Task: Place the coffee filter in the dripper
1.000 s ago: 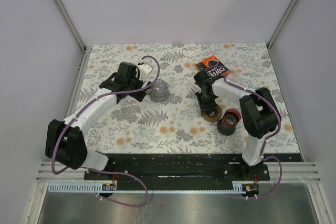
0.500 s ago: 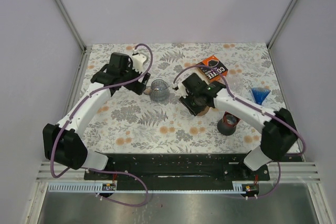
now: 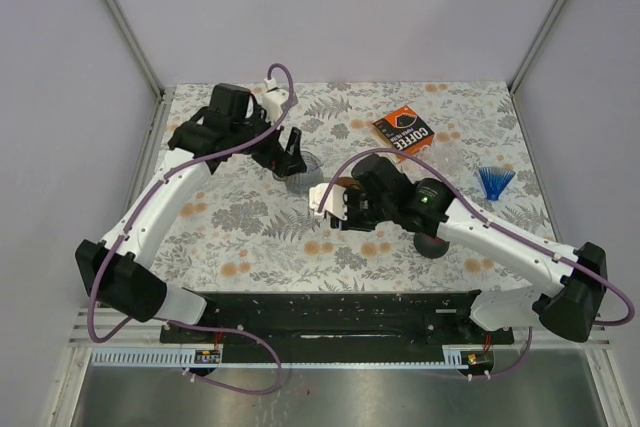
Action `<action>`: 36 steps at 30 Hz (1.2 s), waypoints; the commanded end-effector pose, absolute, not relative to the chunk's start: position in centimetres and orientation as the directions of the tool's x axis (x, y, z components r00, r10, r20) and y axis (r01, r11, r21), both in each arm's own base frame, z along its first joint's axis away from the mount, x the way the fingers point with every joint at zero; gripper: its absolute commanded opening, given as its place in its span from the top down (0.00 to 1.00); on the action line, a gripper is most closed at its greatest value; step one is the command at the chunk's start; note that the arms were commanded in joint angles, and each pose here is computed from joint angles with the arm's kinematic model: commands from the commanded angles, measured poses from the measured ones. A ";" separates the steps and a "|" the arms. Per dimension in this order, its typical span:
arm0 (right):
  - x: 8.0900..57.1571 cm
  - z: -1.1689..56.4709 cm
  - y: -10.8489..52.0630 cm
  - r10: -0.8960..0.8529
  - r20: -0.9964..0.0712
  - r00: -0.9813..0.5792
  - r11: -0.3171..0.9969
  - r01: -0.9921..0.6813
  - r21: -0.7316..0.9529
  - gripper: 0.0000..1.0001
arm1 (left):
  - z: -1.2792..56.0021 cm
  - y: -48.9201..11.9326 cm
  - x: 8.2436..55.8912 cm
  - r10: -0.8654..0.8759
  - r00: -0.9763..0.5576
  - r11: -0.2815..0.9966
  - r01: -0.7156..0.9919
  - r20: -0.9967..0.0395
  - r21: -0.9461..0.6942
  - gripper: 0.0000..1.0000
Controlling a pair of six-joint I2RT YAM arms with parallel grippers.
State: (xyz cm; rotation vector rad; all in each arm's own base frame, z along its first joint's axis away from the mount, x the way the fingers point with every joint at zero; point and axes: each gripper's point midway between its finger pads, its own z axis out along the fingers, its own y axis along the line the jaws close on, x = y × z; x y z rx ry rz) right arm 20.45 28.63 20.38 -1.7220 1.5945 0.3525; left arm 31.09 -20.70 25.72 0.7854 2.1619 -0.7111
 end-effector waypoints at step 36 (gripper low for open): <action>26.1 23.0 32.8 -0.677 -0.710 0.193 0.228 -0.862 -0.452 0.62 | 23.2 -26.9 27.1 0.264 -0.779 0.457 0.621 -0.569 -0.637 1.00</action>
